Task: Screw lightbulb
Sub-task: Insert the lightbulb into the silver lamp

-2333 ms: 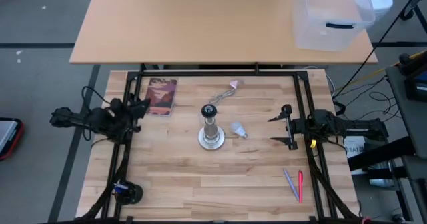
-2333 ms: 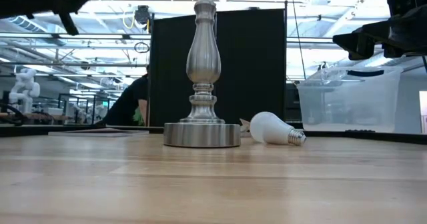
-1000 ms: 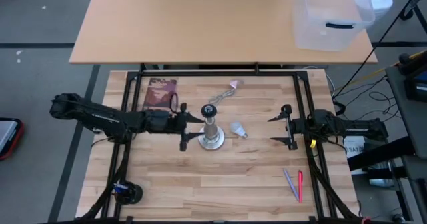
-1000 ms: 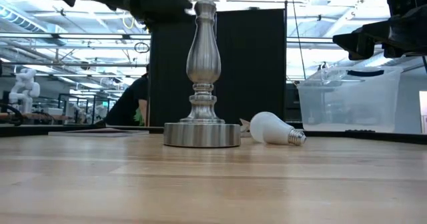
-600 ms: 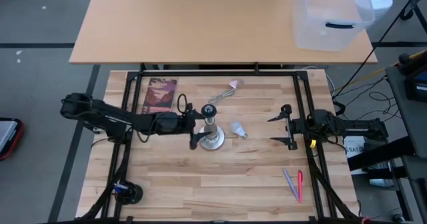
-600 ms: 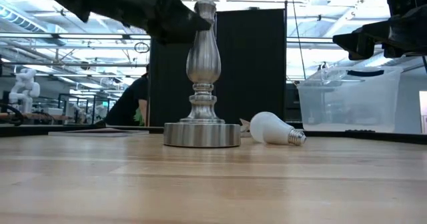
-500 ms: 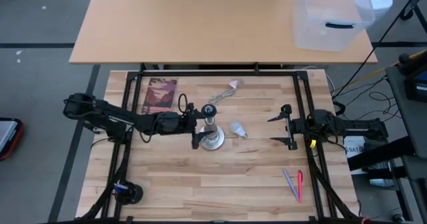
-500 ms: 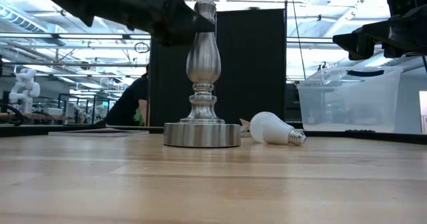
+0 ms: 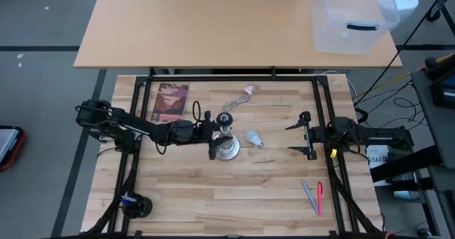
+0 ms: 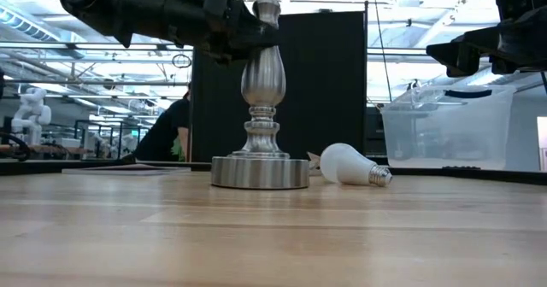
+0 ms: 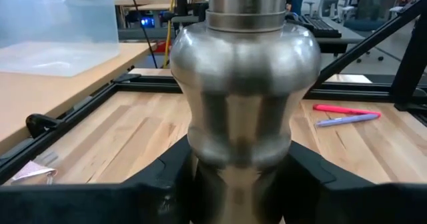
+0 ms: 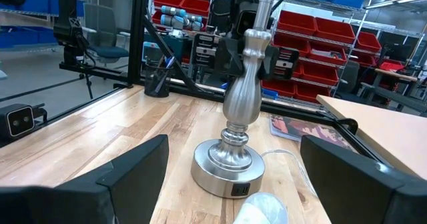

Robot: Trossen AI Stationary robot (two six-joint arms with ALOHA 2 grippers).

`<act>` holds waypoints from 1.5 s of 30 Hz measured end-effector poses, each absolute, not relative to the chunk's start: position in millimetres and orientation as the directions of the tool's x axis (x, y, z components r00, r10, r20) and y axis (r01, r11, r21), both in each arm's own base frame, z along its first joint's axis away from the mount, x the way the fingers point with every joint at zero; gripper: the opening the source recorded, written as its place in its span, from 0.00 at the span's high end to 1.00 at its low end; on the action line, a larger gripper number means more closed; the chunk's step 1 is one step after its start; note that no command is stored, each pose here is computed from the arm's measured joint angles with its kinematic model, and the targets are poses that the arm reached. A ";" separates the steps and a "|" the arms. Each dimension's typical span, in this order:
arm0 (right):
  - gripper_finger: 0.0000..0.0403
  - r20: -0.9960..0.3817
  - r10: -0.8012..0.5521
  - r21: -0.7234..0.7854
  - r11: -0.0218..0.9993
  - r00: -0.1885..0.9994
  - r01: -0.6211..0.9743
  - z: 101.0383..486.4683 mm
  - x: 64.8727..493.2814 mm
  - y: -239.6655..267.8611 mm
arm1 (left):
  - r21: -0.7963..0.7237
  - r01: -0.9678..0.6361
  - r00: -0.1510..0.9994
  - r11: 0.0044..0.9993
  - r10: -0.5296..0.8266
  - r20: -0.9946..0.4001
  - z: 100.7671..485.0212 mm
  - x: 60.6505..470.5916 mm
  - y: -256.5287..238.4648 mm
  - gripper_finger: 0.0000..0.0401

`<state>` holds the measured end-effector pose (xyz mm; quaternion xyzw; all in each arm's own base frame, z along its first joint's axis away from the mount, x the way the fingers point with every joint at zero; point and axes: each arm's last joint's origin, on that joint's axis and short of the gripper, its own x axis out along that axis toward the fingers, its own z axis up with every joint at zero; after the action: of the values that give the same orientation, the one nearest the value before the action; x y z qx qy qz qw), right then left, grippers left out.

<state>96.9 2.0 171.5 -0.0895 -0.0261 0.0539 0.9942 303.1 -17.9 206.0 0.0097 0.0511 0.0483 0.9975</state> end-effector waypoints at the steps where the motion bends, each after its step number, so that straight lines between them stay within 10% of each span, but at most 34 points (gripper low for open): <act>1: 0.17 0.042 0.112 -0.180 0.978 0.993 -0.103 171.5 96.9 2.0 | 0.025 -0.095 0.990 0.995 0.097 -0.102 205.9 303.1 -17.9 0.61; 20: 0.17 0.064 0.114 -0.163 0.981 0.991 -0.102 173.2 96.9 2.0 | 0.070 -0.076 0.991 0.995 0.084 -0.106 205.7 303.2 -19.8 0.61; 30: 0.17 0.495 -0.097 0.254 0.966 0.863 -0.037 219.2 85.3 -4.0 | 0.069 -0.083 0.990 0.994 0.090 -0.109 205.4 303.4 -17.0 0.61; 45: 0.17 0.136 -0.121 0.274 0.958 0.983 0.080 286.9 159.6 -6.2 | 0.063 -0.111 0.987 0.992 0.118 -0.113 204.8 303.7 -8.7 0.61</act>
<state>159.6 -6.2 286.9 0.1349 -0.0757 -0.0509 0.9867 303.7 -8.7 204.8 0.0284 0.0582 0.0575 0.9962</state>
